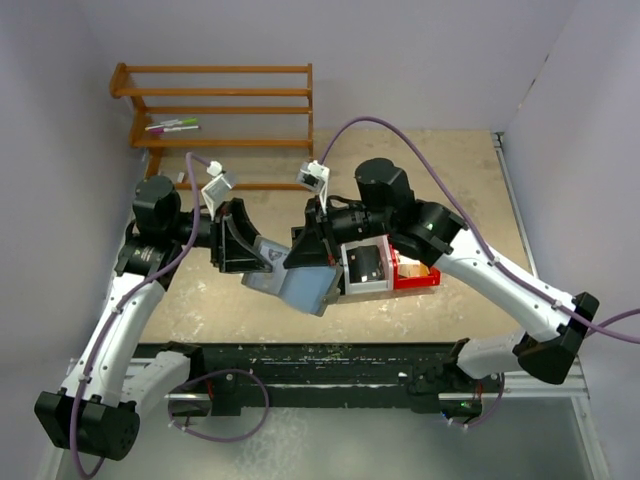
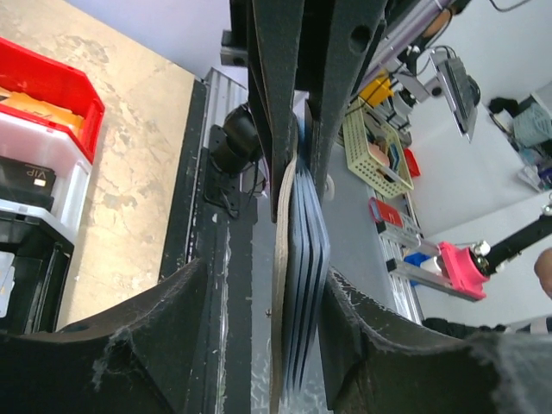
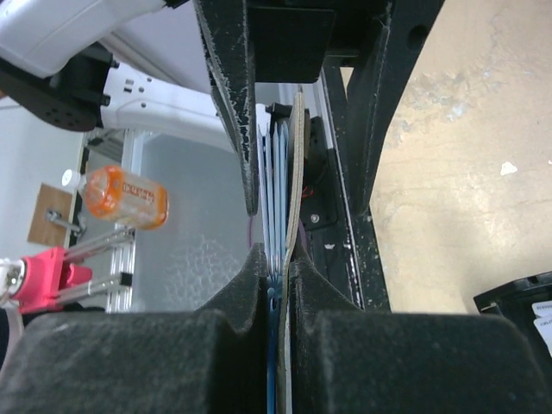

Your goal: Take the credit cards out of the card holder

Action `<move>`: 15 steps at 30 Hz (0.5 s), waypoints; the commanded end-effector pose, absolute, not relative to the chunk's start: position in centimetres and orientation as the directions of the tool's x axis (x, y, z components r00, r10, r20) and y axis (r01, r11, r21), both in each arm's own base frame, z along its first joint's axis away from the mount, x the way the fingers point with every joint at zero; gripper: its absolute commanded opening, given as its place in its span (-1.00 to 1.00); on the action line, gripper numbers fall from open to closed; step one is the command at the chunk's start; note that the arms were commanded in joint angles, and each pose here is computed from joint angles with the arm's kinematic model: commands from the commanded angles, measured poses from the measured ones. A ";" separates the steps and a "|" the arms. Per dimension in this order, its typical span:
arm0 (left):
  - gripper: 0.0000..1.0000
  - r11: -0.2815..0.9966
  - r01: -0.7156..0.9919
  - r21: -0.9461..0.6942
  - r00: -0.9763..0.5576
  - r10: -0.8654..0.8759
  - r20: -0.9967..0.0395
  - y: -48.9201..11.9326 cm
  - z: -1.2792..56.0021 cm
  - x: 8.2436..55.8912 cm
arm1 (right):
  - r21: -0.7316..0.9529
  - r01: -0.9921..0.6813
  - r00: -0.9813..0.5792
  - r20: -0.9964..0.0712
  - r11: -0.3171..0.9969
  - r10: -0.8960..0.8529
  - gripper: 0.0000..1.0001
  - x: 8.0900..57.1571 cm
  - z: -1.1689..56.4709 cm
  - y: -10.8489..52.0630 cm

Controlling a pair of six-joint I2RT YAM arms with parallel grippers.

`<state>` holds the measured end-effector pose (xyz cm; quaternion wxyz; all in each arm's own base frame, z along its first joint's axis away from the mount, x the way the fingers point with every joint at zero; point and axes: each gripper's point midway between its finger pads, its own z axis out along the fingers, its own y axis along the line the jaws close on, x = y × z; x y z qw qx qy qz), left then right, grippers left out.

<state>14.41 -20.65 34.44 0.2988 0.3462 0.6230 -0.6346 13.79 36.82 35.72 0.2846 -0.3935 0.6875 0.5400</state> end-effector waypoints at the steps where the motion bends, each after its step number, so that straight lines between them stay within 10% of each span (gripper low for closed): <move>1: 0.10 -0.139 0.838 -0.528 -0.520 0.091 -0.849 -20.2 34.4 12.7 | 0.438 -0.899 -0.423 -0.869 -0.002 -0.259 -1.00 12.6 38.0 36.3; 5: 0.07 -0.145 0.832 -0.536 -0.527 0.096 -0.844 -20.2 34.3 12.5 | 0.432 -0.902 -0.412 -0.871 -0.018 -0.268 -1.00 13.0 38.0 36.3; 11: -0.58 -0.122 0.833 -0.539 -0.531 0.091 -0.842 -20.3 34.3 13.1 | 0.435 -0.900 -0.411 -0.872 -0.036 -0.264 -1.00 13.4 38.2 36.6; 15: -0.85 -0.013 0.832 -0.555 -0.554 0.054 -0.831 -20.7 34.0 15.0 | 0.438 -0.898 -0.436 -0.871 0.043 -0.228 -0.17 15.6 38.0 36.1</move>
